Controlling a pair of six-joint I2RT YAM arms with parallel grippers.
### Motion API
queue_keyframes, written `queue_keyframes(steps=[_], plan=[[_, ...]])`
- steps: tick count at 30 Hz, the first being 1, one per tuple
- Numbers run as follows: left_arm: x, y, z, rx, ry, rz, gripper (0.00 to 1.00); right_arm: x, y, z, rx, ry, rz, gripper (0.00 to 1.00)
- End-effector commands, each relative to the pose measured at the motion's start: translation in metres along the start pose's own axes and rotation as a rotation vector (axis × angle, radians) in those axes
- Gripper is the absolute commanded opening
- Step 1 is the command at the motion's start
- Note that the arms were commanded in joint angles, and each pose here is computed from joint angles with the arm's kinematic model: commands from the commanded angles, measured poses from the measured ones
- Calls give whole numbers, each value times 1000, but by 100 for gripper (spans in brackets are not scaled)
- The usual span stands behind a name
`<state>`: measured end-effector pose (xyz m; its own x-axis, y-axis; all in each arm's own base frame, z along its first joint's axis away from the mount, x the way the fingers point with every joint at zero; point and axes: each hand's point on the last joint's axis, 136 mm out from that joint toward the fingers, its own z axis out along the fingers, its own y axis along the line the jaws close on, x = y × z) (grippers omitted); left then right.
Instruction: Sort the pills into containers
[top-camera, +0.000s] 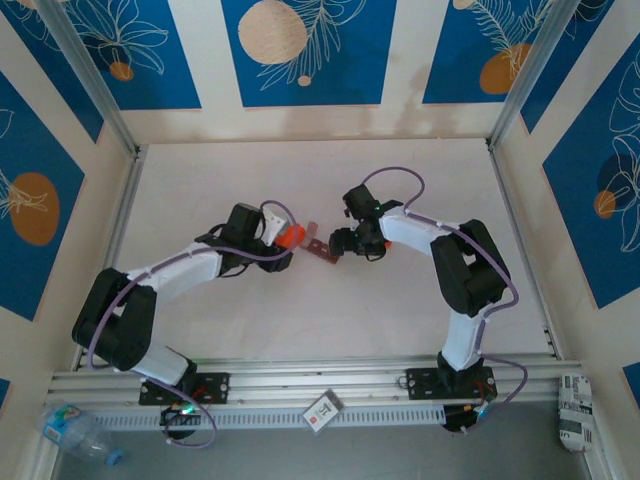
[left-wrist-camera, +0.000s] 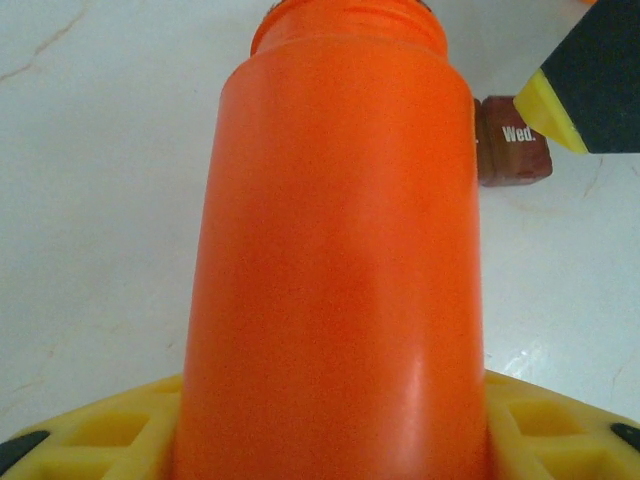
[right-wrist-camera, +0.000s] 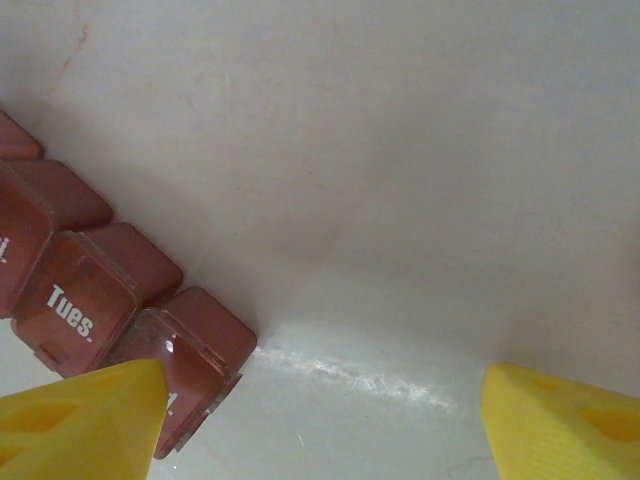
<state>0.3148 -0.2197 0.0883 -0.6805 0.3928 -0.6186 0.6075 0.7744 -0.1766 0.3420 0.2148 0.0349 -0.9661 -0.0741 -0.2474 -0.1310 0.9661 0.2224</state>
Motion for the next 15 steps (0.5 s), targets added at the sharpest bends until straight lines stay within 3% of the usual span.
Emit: queue_keyframes(steps=[1,15], plan=[[-7,-7,0,12,10,41,0,2,3,3,-7,14,-6,82],[-4,-5,10,-24,101,63,0,2,5,5,-17,22,3,81]])
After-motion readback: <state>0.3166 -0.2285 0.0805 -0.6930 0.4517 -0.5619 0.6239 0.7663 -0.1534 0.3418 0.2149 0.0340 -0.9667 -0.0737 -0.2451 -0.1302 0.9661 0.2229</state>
